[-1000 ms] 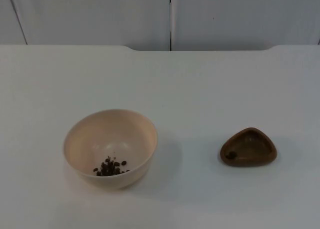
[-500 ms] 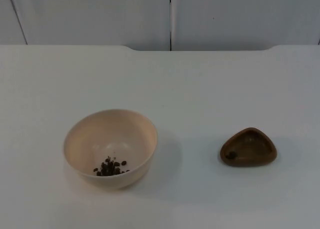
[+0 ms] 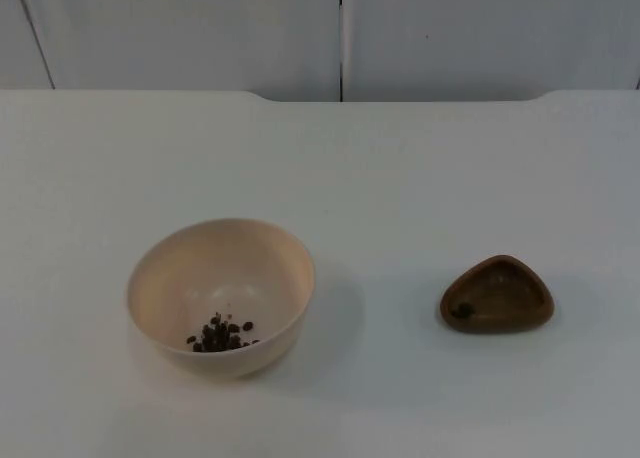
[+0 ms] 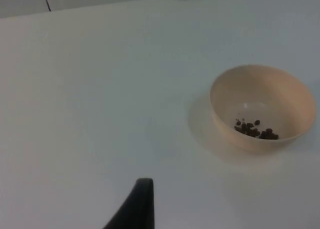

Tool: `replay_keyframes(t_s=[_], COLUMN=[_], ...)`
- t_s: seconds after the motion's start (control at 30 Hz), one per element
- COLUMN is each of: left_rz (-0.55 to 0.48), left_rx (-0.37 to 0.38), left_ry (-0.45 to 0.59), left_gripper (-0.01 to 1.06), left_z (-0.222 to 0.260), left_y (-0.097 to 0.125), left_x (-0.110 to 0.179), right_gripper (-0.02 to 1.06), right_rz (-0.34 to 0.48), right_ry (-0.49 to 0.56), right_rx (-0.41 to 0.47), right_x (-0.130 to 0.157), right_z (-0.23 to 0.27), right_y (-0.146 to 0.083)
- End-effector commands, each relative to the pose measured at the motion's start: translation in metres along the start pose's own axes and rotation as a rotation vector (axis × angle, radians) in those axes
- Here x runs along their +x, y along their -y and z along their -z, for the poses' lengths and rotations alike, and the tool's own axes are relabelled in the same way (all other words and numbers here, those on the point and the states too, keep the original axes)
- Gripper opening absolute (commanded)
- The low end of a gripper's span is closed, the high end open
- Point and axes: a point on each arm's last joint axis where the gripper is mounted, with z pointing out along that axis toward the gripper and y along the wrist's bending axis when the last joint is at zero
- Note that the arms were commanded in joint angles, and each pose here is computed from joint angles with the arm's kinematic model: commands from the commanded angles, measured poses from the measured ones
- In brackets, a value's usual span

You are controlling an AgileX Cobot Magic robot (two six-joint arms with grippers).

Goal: Pick up the bowl with the left hand and pour the coffee beans from the cup into the bowl with the right hand.

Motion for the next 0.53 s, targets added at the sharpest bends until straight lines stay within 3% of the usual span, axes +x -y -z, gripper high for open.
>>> replay_keyframes(t_s=[0.0,0.17,0.5], left_rz=[0.018,0.059,0.103], left_rx=[-0.030,-0.107,-0.187], left_ry=[0.009,0.011,0.013], left_gripper=[1.05,1.05,1.05], left_z=[-0.0003,-0.0007,-0.0011], left_y=[-0.0002,0.0002,0.0006], left_x=[0.0002,0.0000,-0.0002], right_gripper=[1.05,1.05,1.05], right_rz=[-0.005,-0.005,-0.005], right_ry=[0.012,0.012,0.012], right_rx=[0.009,0.009,0.009], right_x=[-0.0007,-0.0007,-0.0007], right_z=[0.0004,0.0004,0.0004], right_y=[-0.0001,-0.0001,-0.0001])
